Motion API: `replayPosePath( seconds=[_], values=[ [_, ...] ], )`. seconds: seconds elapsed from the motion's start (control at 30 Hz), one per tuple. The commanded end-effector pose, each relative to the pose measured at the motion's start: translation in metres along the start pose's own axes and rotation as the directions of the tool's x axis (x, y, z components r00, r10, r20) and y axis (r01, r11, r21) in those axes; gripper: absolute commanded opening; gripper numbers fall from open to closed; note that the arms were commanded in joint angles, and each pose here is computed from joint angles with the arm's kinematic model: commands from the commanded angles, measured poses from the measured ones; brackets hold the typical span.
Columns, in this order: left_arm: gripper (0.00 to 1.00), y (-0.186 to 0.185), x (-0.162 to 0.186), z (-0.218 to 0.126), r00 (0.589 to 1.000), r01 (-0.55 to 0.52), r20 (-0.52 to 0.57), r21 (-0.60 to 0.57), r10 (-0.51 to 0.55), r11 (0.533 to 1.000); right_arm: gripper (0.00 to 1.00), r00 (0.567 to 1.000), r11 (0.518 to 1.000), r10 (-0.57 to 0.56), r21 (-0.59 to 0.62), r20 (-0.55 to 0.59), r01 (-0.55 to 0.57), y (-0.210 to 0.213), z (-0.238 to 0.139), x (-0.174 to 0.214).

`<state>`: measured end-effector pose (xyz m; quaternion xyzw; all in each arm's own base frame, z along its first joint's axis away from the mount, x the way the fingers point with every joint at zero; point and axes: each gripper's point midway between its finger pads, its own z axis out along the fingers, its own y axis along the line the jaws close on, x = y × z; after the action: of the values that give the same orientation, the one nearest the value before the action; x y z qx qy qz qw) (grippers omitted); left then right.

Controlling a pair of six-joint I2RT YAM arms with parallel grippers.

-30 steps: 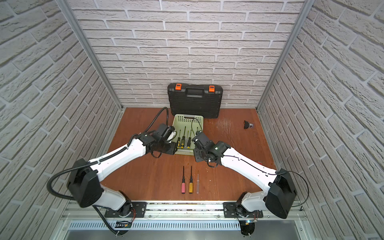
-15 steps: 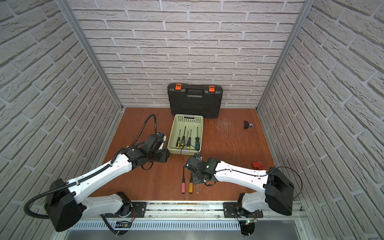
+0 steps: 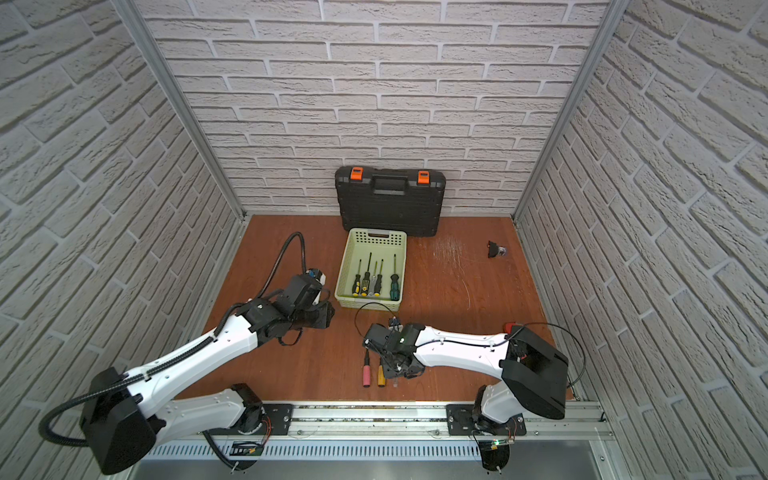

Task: Put the screwdriver in the bin
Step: 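Withdraw the left gripper while the right gripper moves over the clear screwdriver, then lower the right gripper onto the clear screwdriver handle and close it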

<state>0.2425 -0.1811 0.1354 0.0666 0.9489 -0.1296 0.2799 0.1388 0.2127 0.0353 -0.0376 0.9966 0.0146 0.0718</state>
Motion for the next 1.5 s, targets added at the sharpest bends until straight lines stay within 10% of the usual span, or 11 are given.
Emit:
replayPosePath(
  seconds=[0.0,0.97,1.47],
  values=[
    [0.49,0.005,-0.006,-0.003,0.999,0.031,0.038,-0.013,-0.030,0.999,0.39,1.000,1.000,0.010,-0.027,-0.002,-0.010,0.007,0.004,0.001],
    [0.49,0.018,-0.007,-0.006,0.999,0.034,0.032,-0.067,-0.032,0.997,0.06,0.995,1.000,0.016,0.016,-0.097,-0.014,0.007,0.028,0.015],
    [0.49,0.023,-0.019,-0.014,0.999,0.011,0.049,-0.084,-0.007,0.996,0.05,1.000,1.000,0.016,-0.023,-0.006,-0.017,-0.010,-0.043,-0.002]
  ],
)
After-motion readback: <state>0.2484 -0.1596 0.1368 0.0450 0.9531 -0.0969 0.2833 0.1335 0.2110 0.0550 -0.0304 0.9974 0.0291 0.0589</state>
